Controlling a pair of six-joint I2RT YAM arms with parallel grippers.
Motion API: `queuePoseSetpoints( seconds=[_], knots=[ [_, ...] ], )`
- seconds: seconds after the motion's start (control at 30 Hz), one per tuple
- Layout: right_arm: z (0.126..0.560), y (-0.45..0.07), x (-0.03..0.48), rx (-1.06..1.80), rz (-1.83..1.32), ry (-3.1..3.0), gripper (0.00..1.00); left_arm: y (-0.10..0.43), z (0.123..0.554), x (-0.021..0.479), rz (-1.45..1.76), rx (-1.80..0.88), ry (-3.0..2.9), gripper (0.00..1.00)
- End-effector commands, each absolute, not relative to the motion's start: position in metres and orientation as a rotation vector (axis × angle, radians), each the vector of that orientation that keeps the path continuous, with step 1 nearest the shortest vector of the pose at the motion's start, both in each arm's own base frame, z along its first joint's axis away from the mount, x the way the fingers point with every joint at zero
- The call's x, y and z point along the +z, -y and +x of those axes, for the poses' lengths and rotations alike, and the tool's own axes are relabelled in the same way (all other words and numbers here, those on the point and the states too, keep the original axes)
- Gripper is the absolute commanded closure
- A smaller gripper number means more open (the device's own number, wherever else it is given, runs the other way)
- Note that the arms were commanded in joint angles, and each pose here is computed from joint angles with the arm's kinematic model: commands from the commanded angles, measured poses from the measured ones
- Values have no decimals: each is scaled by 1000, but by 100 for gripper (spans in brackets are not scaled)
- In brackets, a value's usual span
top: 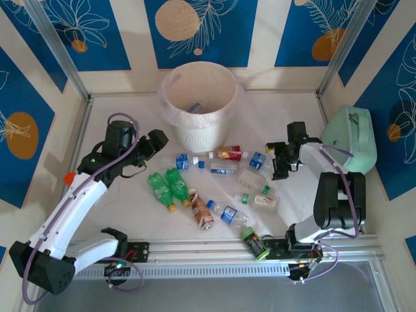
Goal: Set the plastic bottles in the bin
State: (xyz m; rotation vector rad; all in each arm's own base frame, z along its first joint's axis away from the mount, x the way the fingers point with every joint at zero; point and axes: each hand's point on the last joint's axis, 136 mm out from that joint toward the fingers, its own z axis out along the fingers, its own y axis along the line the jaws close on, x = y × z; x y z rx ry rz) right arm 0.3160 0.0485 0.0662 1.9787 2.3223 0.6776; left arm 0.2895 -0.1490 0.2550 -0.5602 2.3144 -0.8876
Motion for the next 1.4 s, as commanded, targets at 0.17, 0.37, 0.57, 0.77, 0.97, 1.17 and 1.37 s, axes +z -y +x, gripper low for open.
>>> queuePoseSetpoints(
  seconds=[0.17, 0.37, 0.57, 0.77, 0.97, 1.17, 1.37],
  knots=[
    [323, -46, 46, 623, 2042, -2317, 12, 152, 292, 253, -551, -915, -2313, 16],
    [325, -47, 39, 575, 2001, -2359, 17, 151, 290, 252, -548, -912, -2313, 16],
    [326, -46, 33, 540, 1925, -2421, 27, 151, 290, 251, -550, -917, -2312, 17],
    [332, -47, 49, 529, 1781, -2472, 37, 151, 290, 253, -546, -918, -2307, 17],
    [339, -50, 93, 496, 1557, -2478, 39, 151, 292, 261, -539, -916, -2289, 17],
    [343, -59, 142, 540, 1306, -2450, 40, 158, 296, 277, -481, -962, -2255, 17],
    [336, -83, 209, 664, 986, -2380, 40, 190, 299, 307, -340, -1185, -2160, 21]
  ],
)
